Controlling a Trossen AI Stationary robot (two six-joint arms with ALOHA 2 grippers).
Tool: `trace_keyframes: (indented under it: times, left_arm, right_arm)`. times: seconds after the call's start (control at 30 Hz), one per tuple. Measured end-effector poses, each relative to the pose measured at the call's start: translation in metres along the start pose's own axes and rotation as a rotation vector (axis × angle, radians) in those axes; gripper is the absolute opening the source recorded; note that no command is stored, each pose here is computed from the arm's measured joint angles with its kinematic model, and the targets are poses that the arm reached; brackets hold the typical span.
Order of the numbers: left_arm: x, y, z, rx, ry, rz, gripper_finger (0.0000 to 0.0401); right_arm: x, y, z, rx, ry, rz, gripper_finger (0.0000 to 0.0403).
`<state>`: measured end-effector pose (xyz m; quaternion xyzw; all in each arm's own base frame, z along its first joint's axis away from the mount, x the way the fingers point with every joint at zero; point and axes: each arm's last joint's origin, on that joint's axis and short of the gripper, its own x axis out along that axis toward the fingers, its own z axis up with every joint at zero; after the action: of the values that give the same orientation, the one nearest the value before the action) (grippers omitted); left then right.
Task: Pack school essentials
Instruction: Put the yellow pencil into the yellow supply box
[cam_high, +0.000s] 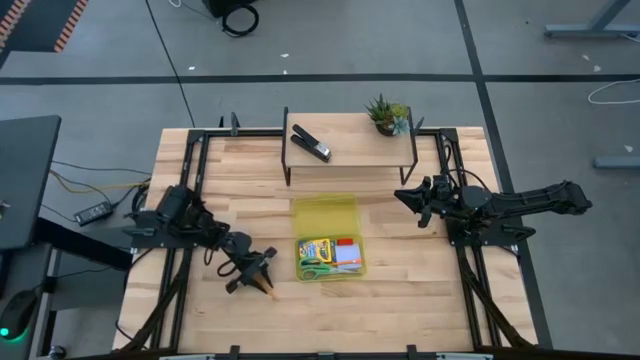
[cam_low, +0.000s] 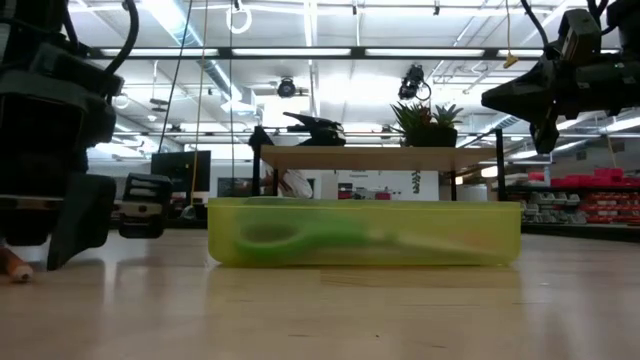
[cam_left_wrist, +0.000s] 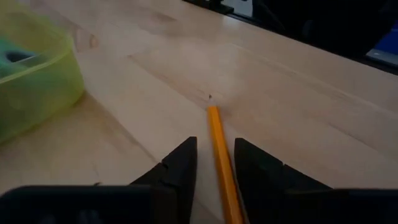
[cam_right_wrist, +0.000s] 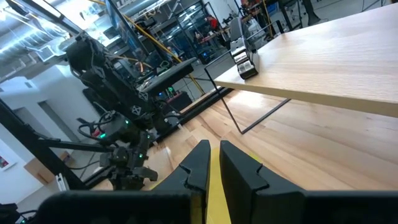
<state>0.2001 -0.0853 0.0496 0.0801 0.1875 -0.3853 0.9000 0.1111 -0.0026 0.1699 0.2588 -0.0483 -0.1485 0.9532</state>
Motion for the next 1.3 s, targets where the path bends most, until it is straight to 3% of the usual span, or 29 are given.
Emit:
trace_keyframes:
  times: [0.37, 0.53, 0.9, 1.3]
  left_arm:
    - [0.006, 0.001, -0.006, 0.028, 0.005, -0.018, 0.0086]
    - [0.006, 0.001, -0.006, 0.043, 0.015, -0.021, 0.0038]
    - [0.006, 0.001, -0.007, 0.089, 0.022, -0.011, 0.0037]
    - [0.003, 0.004, 0.009, 0.034, -0.022, 0.062, 0.0018]
  right_arm:
    - [0.0, 0.0, 0.0, 0.0, 0.0, 0.0, 0.0042]
    - [0.0, 0.0, 0.0, 0.0, 0.0, 0.0, 0.0042]
    - [0.0, 0.0, 0.0, 0.0, 0.0, 0.0, 0.0042]
    - [0.0, 0.0, 0.0, 0.0, -0.001, -0.001, 0.0042]
